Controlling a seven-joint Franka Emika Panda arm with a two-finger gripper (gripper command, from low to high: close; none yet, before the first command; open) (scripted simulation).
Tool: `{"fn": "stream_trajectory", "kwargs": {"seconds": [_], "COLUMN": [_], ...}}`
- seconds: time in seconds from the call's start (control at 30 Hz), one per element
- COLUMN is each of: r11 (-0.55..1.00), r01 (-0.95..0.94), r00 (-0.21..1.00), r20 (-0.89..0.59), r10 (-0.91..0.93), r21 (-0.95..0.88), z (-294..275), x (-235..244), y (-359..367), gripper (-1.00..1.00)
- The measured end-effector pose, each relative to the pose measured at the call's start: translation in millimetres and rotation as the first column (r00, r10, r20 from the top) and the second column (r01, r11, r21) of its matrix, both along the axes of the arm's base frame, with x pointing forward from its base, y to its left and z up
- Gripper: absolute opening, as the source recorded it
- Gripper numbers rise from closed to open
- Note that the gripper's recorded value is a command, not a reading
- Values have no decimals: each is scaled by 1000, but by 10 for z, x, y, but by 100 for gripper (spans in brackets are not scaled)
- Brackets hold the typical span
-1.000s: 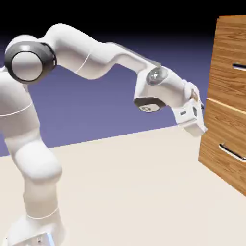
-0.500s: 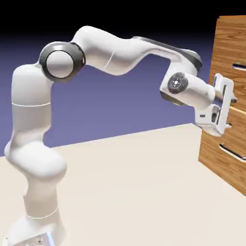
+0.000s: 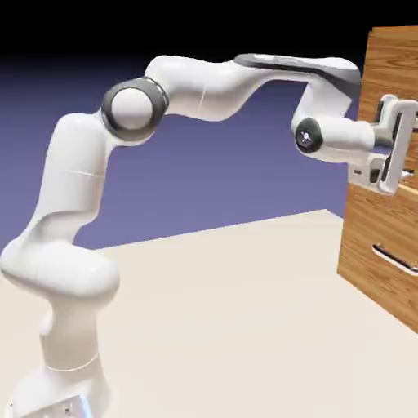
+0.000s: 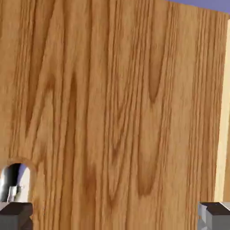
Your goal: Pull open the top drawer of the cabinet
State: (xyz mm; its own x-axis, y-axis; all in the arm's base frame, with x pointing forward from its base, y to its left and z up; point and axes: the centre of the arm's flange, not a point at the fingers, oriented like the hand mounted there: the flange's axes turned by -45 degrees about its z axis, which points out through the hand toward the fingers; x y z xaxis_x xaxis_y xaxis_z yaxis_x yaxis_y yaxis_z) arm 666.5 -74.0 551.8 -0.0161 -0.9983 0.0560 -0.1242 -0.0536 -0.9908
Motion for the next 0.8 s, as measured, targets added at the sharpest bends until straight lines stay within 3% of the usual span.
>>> {"fn": "stream_trajectory", "kwargs": {"seconds": [0.17, 0.43, 0.47, 0.8], "r11": [998, 998, 998, 998], "r01": [-24, -23, -23, -24], "r00": [992, 992, 992, 992], "r20": [125, 125, 125, 125], "r10": [17, 16, 16, 17], "r21": [54, 53, 54, 54], "z": [249, 256, 249, 251], "x": [181, 658, 681, 138], "y": [465, 468, 466, 465], "gripper": [0, 0, -100, -100]}}
